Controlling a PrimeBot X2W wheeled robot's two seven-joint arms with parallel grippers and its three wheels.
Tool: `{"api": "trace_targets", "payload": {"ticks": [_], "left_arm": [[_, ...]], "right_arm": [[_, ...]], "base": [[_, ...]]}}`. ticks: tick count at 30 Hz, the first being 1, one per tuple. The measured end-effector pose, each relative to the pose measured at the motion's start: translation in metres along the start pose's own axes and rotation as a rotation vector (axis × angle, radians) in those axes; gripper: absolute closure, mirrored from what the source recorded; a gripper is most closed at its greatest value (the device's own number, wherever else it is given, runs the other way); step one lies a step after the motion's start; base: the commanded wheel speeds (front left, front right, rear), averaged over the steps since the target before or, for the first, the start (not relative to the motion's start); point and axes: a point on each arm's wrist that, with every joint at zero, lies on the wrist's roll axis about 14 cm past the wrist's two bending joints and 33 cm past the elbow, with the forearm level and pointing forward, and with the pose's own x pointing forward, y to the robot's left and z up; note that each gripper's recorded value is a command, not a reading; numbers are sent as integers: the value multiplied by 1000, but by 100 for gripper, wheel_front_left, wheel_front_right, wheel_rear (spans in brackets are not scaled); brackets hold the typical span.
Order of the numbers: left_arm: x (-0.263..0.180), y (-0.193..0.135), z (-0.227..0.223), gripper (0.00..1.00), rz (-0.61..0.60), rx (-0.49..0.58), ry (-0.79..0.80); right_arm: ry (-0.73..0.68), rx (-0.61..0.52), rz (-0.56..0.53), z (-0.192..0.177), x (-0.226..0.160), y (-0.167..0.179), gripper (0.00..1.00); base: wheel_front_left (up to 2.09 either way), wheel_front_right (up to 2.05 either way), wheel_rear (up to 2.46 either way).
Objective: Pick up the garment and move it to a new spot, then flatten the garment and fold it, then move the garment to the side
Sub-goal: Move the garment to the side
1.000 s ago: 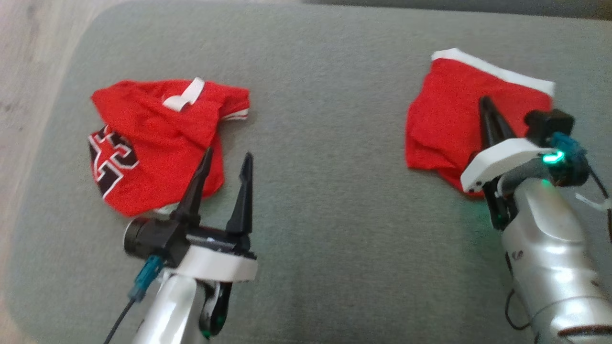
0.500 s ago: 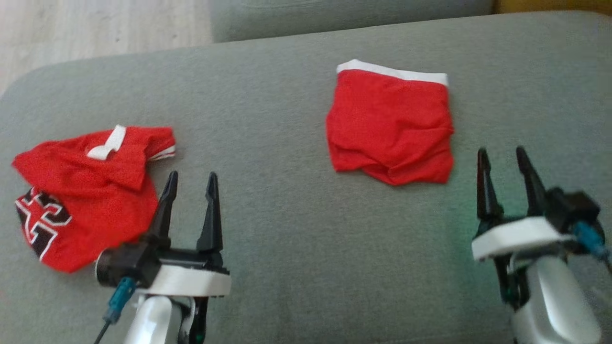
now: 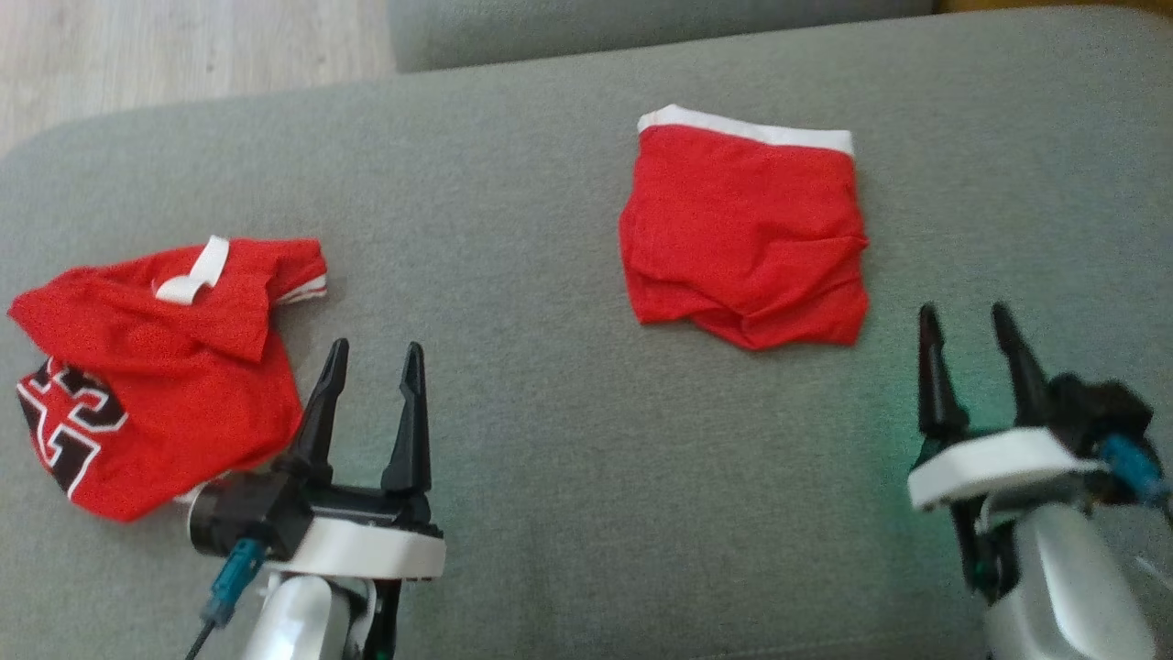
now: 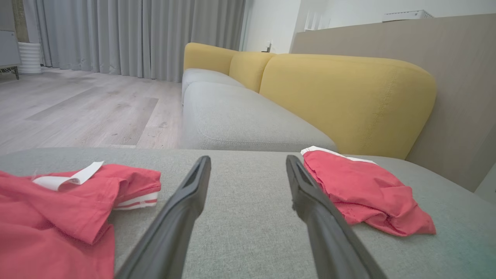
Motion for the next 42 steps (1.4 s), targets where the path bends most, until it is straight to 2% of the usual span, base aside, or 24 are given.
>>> {"api": "trace_targets", "payload": {"ticks": [6, 10, 14, 18, 21, 23, 33, 37, 42], "left_arm": [[8, 12, -7, 0, 21, -2, 15], [13, 21, -10, 0, 37, 1, 21], [8, 32, -20, 0, 67, 1, 52], [10, 39, -20, 0, 85, 0, 51], [10, 47, -20, 0, 106, 7, 51], [9, 49, -20, 0, 116, -1, 52], [13, 40, -5, 0, 95, -8, 8], [17, 31, -2, 0, 68, -5, -2], [28, 21, 1, 0, 32, -3, -20]], "right_arm": [[94, 0, -15, -5, 45, -3, 0], [191, 76, -11, -17, 86, 6, 0], [338, 159, -7, -49, 102, 17, 0], [450, 171, 18, -75, 111, 28, 0], [479, 124, 34, -77, 123, 27, 0], [493, 89, 47, -77, 128, 29, 100], [477, -94, 121, -66, 117, 33, 100], [432, -273, 168, -47, 113, 23, 100], [398, -431, 182, -22, 110, -5, 100]], "base": [[0, 0, 0], [0, 0, 0], [0, 0, 0], [0, 0, 0], [0, 0, 0], [0, 0, 0], [0, 0, 0], [0, 0, 0], [0, 0, 0]]}}
